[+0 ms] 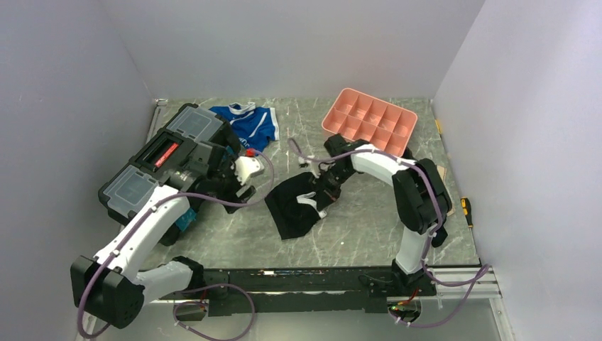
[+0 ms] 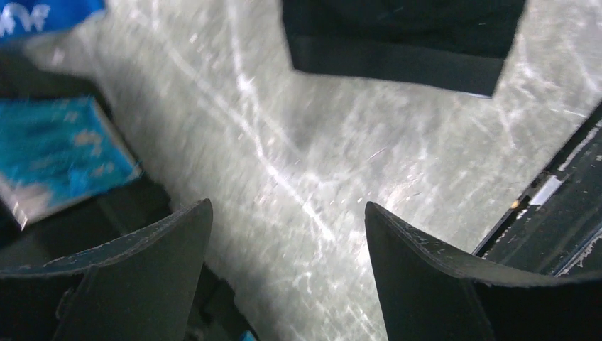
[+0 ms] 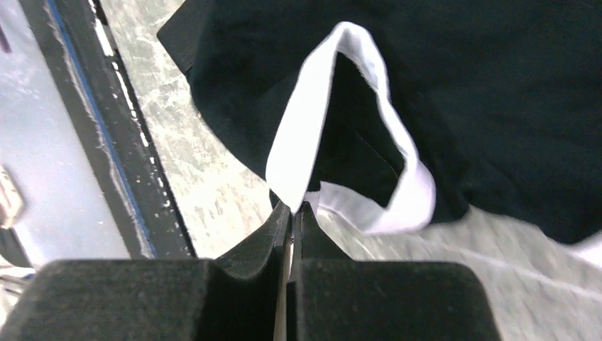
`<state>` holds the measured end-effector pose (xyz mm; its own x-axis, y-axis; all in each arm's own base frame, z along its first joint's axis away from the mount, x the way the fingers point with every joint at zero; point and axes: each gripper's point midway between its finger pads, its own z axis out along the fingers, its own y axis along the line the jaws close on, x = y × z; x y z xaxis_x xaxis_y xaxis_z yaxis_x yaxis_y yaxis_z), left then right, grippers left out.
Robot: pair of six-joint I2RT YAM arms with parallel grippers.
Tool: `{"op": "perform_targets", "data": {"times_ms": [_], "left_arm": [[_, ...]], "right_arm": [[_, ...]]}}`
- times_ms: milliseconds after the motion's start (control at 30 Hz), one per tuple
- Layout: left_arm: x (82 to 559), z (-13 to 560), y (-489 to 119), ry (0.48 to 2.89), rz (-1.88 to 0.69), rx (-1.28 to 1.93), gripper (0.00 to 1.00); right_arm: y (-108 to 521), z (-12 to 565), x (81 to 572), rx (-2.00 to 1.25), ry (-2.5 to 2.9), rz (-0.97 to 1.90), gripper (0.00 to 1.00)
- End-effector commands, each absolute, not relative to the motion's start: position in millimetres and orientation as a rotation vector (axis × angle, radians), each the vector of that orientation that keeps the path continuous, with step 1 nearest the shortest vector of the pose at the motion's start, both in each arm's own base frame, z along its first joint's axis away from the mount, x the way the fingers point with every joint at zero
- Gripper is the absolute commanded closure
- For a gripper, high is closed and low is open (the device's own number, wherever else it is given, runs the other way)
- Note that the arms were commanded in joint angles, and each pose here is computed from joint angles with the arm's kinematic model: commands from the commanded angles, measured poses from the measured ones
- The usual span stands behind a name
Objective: Roll the underwear
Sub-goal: Flatten out the underwear at the center of the board.
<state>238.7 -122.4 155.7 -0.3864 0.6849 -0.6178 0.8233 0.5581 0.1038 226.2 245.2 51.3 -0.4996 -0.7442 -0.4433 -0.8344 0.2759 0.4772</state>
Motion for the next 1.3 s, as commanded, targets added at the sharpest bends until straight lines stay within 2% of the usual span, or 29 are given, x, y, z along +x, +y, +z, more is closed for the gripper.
{"op": "perform_targets", "data": {"times_ms": [0,233,567,833,1167,1267], "left_arm": [[234.5,160.0,-163.5,1.977,-0.295,1.379,0.15],[219.6,148.5,-245.5,1.83,-0.304,1.65,0.17],[209.3,113.9,-357.8,1.908,-0.261,1.742,0.22],[188.5,74.3,-367.7,2.033,-0.145,1.79,0.28],[178.5,43.7,-372.5,2.115,-0.136,1.833,0.33],[180.2,35.5,-371.4,2.126,-0.115,1.836,0.41]], "right_arm": [[237.4,95.3,249.6,-1.284,2.359,1.245,1.0],[215.9,114.8,277.9,-1.033,2.342,1.429,1.0],[194.4,94.3,293.7,-0.815,2.382,1.572,1.0],[186.5,92.7,295.9,-0.765,2.372,1.606,1.0],[186.9,95.9,296.3,-0.762,2.358,1.625,1.0],[187.1,97.9,295.0,-0.77,2.351,1.629,1.0]]}}
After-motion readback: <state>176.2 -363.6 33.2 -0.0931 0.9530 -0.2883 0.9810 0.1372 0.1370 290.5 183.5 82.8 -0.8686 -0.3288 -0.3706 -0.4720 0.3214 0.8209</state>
